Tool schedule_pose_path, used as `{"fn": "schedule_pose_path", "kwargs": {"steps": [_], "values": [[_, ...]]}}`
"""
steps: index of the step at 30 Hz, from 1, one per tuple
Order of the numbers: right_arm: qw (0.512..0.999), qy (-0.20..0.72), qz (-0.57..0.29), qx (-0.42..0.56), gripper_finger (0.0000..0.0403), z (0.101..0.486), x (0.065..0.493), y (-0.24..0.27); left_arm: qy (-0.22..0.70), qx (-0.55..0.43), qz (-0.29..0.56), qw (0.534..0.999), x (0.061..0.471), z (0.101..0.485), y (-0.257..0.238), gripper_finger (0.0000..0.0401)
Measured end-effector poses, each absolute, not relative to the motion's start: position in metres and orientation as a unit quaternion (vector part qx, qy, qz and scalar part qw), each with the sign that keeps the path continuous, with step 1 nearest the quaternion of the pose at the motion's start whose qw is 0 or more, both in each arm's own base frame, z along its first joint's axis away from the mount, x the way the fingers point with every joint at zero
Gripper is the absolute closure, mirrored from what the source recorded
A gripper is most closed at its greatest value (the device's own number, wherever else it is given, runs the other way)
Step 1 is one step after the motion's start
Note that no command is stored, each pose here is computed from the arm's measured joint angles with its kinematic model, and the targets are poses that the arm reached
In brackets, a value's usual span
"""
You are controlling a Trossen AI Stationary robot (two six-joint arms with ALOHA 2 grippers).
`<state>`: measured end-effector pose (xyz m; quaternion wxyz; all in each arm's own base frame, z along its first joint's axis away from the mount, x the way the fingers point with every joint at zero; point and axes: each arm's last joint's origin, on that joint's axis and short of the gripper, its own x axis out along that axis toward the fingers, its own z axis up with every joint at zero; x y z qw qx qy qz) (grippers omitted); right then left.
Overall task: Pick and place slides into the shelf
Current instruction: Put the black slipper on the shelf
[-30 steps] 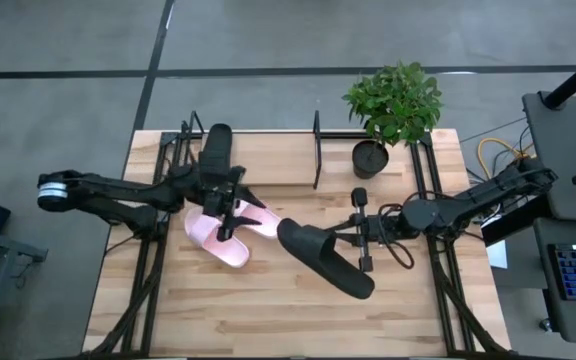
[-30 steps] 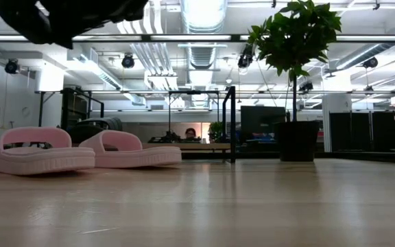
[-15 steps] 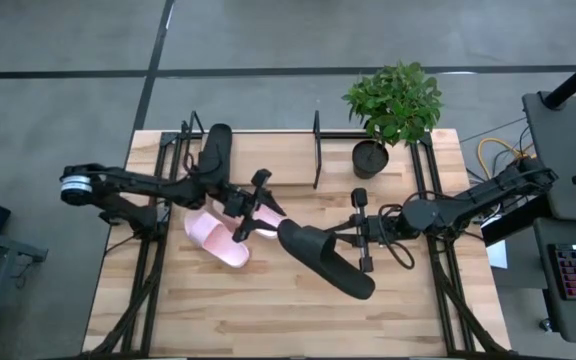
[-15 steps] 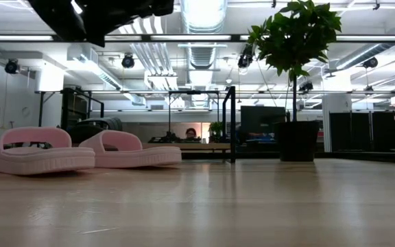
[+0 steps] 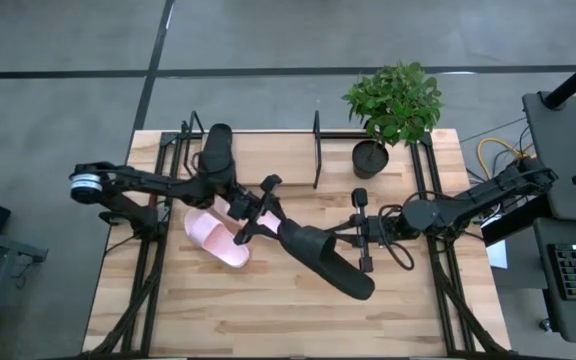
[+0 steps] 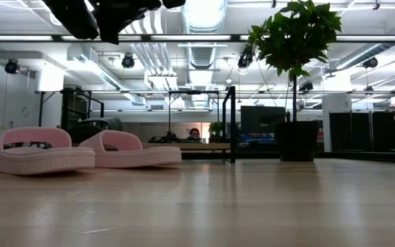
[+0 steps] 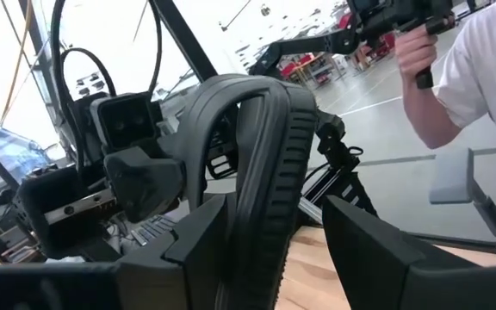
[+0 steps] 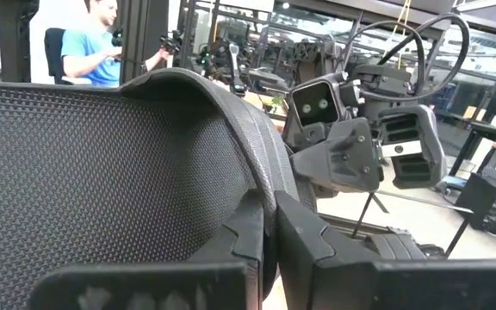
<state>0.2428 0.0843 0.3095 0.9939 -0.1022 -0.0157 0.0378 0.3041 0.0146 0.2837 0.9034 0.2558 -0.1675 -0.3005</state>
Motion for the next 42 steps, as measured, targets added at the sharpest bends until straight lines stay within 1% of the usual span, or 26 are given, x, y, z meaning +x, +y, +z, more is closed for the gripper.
{"fn": "schedule_pose_path", "kwargs": {"steps": [9, 12, 15, 21, 22, 25, 28, 36, 40, 42], "values": [[0.994, -0.019, 0.036, -0.104, 0.0394, 0.310, 0.243, 0.084, -0.171, 0.258, -0.299, 0.903, 0.311, 0.284, 0.015, 0.0226], [0.994, -0.020, 0.036, -0.103, 0.0394, 0.310, 0.243, 0.084, -0.183, 0.263, -0.296, 0.900, 0.311, 0.286, 0.015, 0.0238], [0.994, -0.025, 0.035, -0.103, 0.0394, 0.311, 0.243, 0.084, -0.184, 0.266, -0.291, 0.900, 0.311, 0.286, 0.016, 0.0273], [0.994, -0.028, 0.036, -0.100, 0.0394, 0.312, 0.242, 0.084, -0.191, 0.285, -0.299, 0.890, 0.314, 0.283, 0.015, 0.0371], [0.994, -0.029, 0.035, -0.100, 0.0394, 0.312, 0.242, 0.084, -0.192, 0.288, -0.299, 0.889, 0.314, 0.283, 0.015, 0.0378], [0.994, -0.029, 0.035, -0.103, 0.0391, 0.313, 0.242, 0.084, -0.195, 0.290, -0.296, 0.889, 0.314, 0.283, 0.015, 0.0378], [0.992, -0.031, 0.034, -0.114, 0.0379, 0.313, 0.242, 0.084, -0.194, 0.290, -0.295, 0.889, 0.314, 0.282, 0.015, 0.0378], [0.988, -0.020, -0.007, -0.155, 0.0316, 0.315, 0.239, 0.080, -0.179, 0.271, -0.295, 0.899, 0.310, 0.276, 0.016, 0.0378], [0.983, -0.033, -0.024, -0.177, 0.0286, 0.324, 0.229, 0.075, -0.178, 0.271, -0.286, 0.902, 0.305, 0.278, 0.016, 0.0378], [0.983, -0.046, -0.044, -0.173, 0.0275, 0.332, 0.222, 0.072, -0.171, 0.268, -0.290, 0.903, 0.302, 0.281, 0.015, 0.0378]]}}
